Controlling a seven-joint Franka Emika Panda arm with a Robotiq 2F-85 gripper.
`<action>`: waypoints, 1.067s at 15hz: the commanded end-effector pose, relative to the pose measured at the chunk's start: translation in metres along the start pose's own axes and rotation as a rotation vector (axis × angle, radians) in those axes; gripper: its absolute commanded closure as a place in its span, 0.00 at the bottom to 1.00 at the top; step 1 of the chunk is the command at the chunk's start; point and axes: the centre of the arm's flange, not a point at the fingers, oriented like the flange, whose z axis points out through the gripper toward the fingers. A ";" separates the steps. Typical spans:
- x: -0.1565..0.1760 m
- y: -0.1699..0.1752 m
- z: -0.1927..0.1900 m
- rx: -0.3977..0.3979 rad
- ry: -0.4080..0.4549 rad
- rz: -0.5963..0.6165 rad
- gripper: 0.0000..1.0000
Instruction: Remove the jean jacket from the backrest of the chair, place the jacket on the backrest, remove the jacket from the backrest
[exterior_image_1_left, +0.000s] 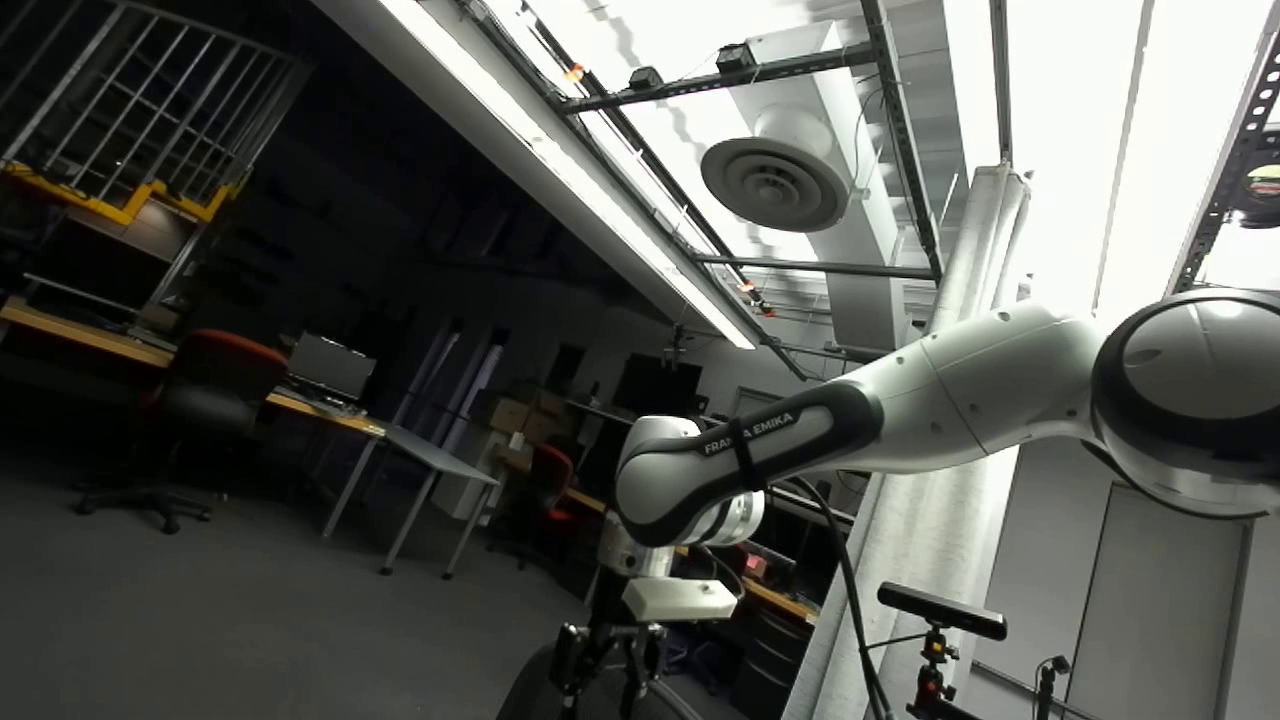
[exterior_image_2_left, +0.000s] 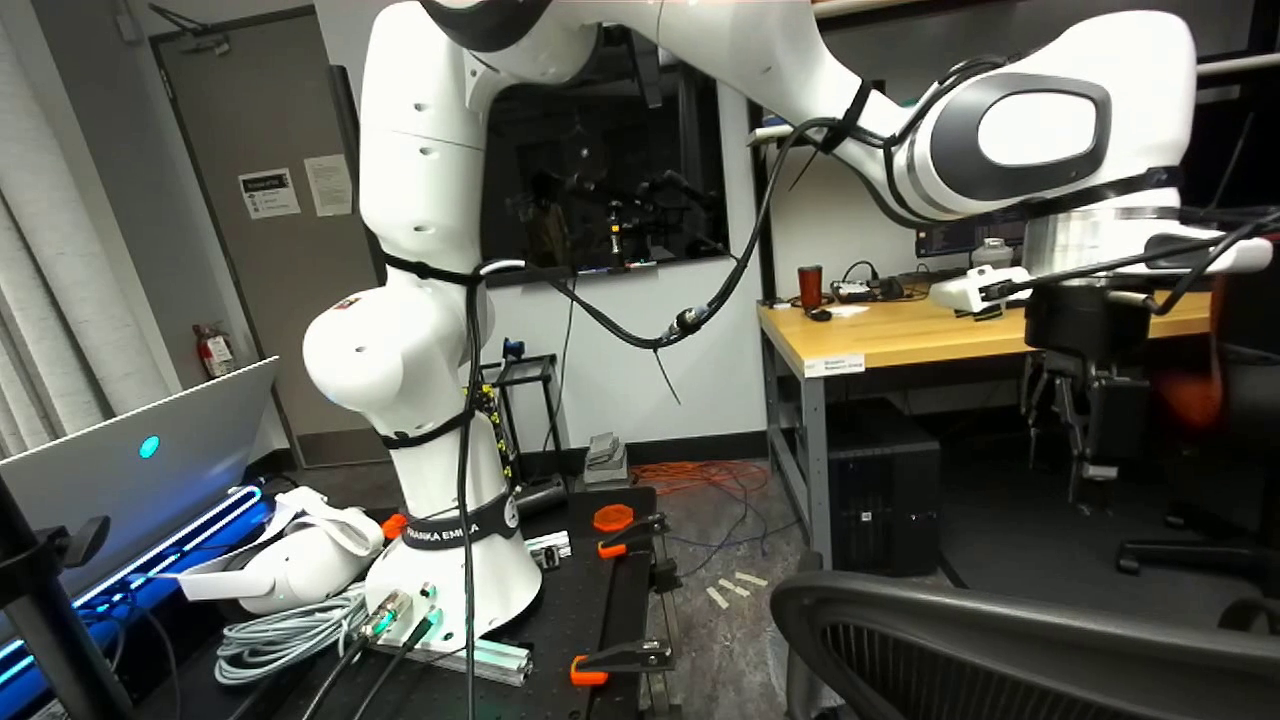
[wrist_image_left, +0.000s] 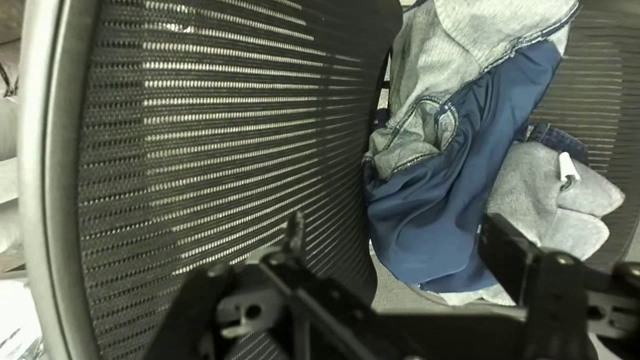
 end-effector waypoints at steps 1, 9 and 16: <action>-0.013 0.010 -0.018 -0.009 0.101 -0.012 0.00; -0.039 0.013 -0.060 0.048 0.273 -0.029 0.00; -0.063 0.012 -0.094 0.089 0.326 -0.045 0.00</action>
